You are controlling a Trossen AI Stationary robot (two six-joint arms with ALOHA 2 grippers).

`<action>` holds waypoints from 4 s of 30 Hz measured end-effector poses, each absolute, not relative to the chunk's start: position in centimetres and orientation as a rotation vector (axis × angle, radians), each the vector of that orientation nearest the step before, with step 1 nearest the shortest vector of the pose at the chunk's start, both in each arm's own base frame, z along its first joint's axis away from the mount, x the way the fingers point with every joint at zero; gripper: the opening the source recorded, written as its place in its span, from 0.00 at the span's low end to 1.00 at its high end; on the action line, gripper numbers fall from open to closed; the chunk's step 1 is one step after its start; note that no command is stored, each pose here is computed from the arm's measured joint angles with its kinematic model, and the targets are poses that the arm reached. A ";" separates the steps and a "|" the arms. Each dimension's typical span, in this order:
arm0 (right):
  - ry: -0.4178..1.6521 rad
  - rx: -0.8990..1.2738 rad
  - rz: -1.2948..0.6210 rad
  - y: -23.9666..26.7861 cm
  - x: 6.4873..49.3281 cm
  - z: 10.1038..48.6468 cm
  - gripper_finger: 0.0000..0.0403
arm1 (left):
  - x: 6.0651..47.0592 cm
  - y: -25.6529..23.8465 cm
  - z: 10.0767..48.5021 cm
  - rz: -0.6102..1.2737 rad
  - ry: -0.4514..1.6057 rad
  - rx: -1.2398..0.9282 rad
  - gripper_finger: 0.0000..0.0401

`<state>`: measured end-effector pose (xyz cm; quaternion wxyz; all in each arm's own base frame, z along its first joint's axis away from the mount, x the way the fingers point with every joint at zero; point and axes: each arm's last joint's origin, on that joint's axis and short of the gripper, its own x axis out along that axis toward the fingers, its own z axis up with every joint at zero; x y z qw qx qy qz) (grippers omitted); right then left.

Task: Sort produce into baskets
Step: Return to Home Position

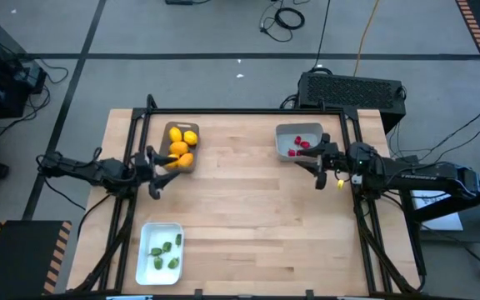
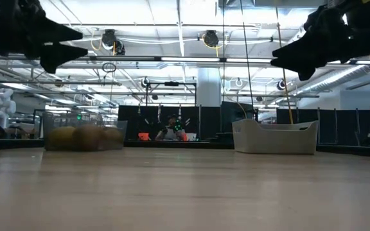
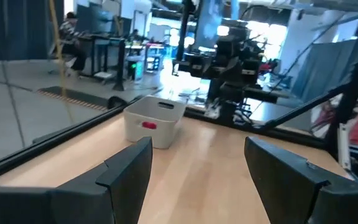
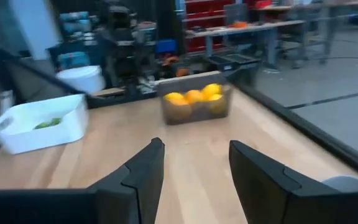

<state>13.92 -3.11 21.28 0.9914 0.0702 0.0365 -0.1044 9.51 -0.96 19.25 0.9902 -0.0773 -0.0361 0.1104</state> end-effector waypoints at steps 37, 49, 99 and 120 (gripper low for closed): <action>0.085 0.172 -0.385 -2.9 11.0 15.9 0.42 | 10.0 -1.0 17.0 0.238 -0.068 -0.262 0.65; 0.198 -0.004 -0.482 -3.2 10.7 15.2 0.42 | 9.9 -0.9 17.0 0.269 -0.048 -0.123 0.65; 0.186 0.054 -0.485 -3.2 10.7 15.1 0.42 | 10.0 -0.9 16.9 0.271 -0.032 -0.006 0.65; 0.187 0.054 -0.485 -3.2 10.7 15.1 0.42 | 10.0 -0.9 16.9 0.271 -0.031 -0.005 0.65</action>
